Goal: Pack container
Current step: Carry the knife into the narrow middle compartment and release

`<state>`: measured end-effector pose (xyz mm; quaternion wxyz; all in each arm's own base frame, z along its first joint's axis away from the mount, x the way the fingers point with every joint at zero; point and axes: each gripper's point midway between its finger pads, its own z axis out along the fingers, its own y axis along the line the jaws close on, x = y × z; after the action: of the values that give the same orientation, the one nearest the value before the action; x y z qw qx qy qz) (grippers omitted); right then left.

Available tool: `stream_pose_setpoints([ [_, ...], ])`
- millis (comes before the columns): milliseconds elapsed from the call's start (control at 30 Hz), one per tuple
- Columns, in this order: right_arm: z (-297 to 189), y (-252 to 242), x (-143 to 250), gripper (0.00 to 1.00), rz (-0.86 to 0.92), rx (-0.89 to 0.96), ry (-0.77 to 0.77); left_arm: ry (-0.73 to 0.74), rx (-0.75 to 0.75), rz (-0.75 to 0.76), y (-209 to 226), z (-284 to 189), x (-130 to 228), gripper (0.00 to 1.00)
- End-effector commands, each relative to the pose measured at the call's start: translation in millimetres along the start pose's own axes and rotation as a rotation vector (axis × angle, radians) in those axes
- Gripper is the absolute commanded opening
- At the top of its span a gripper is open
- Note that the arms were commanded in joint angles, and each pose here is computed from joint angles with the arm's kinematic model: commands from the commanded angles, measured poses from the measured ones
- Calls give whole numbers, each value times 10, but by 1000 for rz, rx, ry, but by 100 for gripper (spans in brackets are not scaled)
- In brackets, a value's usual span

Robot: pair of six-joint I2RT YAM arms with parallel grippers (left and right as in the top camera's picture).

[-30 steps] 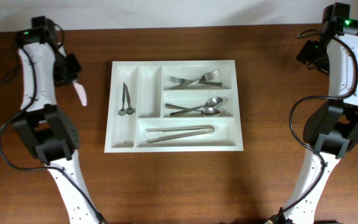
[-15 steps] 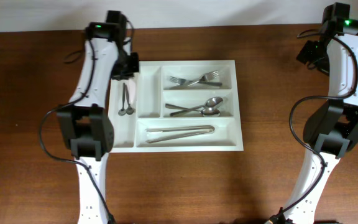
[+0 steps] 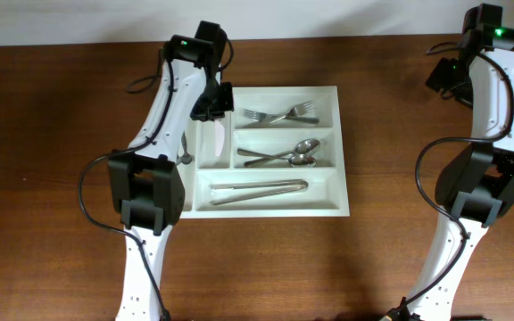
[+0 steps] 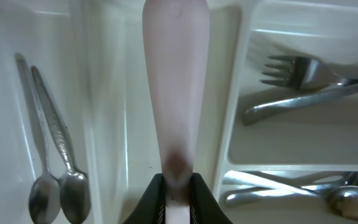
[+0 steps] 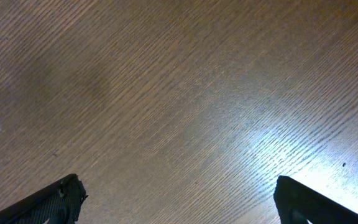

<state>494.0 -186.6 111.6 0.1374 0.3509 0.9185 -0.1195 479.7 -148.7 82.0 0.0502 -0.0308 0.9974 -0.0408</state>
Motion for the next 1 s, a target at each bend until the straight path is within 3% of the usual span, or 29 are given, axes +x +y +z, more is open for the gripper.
stream_pose_setpoints([
  [0, -300, -24, -128, 99, 18, -28, -64, 10, -29, -25, 41, 65, -4, 2],
  [233, -300, -24, -128, 99, 18, -28, -64, 41, -66, -29, 111, 136, 56, 2],
  [300, -300, -24, -128, 99, 18, -28, -64, 39, -65, -28, 107, 137, 52, 34],
  [333, -301, -22, -128, 99, 18, -28, -64, 37, -65, -28, 107, 137, 48, 57],
  [367, -300, -24, -128, 99, 18, -28, -64, 28, -77, -18, 133, 135, 28, 63],
  [533, -300, -24, -128, 99, 18, -28, -64, 16, -85, -31, 274, 53, -38, 64],
  [800, -300, -24, -128, 99, 18, -28, -64, -230, -148, -170, 1147, -969, -527, 65],
  [967, -300, -24, -128, 99, 18, -28, -64, -279, -170, -283, 1725, -1141, -617, 70],
])
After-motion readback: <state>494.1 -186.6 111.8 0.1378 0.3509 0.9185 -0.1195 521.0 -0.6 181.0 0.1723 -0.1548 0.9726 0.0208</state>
